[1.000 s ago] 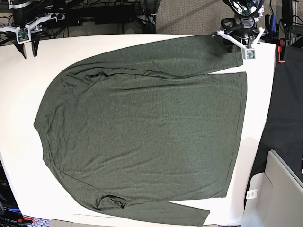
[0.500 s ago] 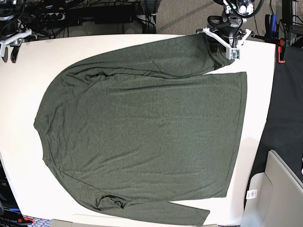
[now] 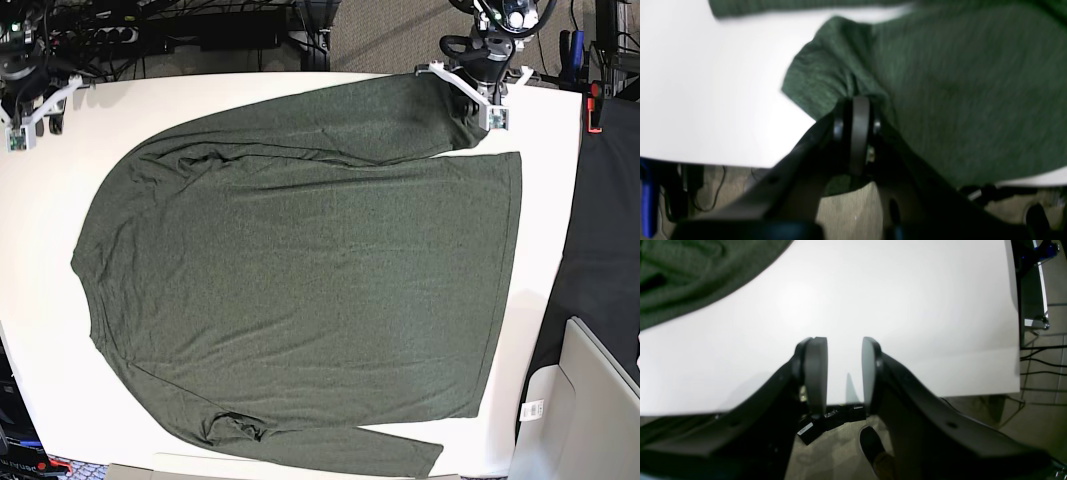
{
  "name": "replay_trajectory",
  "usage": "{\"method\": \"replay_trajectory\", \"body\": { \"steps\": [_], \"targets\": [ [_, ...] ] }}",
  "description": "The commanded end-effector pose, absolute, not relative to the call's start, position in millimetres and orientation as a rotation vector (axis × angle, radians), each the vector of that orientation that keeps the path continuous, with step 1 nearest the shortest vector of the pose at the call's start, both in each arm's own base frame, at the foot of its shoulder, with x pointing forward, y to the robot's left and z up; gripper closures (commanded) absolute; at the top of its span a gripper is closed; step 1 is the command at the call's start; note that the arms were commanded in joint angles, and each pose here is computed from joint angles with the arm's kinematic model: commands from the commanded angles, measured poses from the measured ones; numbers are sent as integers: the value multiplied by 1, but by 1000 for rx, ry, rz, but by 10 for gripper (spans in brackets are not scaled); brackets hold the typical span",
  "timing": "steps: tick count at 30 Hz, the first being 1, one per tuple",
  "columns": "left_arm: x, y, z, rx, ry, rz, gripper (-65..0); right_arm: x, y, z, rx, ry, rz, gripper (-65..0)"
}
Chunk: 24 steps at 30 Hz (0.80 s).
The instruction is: Fold the T-shirt properly
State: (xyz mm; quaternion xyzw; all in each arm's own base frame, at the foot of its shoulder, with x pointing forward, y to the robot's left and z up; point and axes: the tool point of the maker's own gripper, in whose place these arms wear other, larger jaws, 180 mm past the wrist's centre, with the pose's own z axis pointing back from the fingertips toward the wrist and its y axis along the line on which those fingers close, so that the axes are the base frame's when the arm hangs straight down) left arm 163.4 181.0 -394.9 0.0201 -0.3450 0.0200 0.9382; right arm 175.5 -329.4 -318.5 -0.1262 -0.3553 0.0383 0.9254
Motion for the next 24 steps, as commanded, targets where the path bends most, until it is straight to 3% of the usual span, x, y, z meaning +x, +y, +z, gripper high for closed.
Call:
{"method": "replay_trajectory", "body": {
  "steps": [1,18,24],
  "targets": [
    [167,182,-385,46,-741,34,-1,179,-334,-311,-280,-735,87,-167],
    [177,215,-363,128,-839,77,-1,216,-307,-315,-206,-742,83,-168],
    [177,212,-363,123,-838,74,-1,219,-292,-351,-93,-706,-23,-168]
  ]
}}
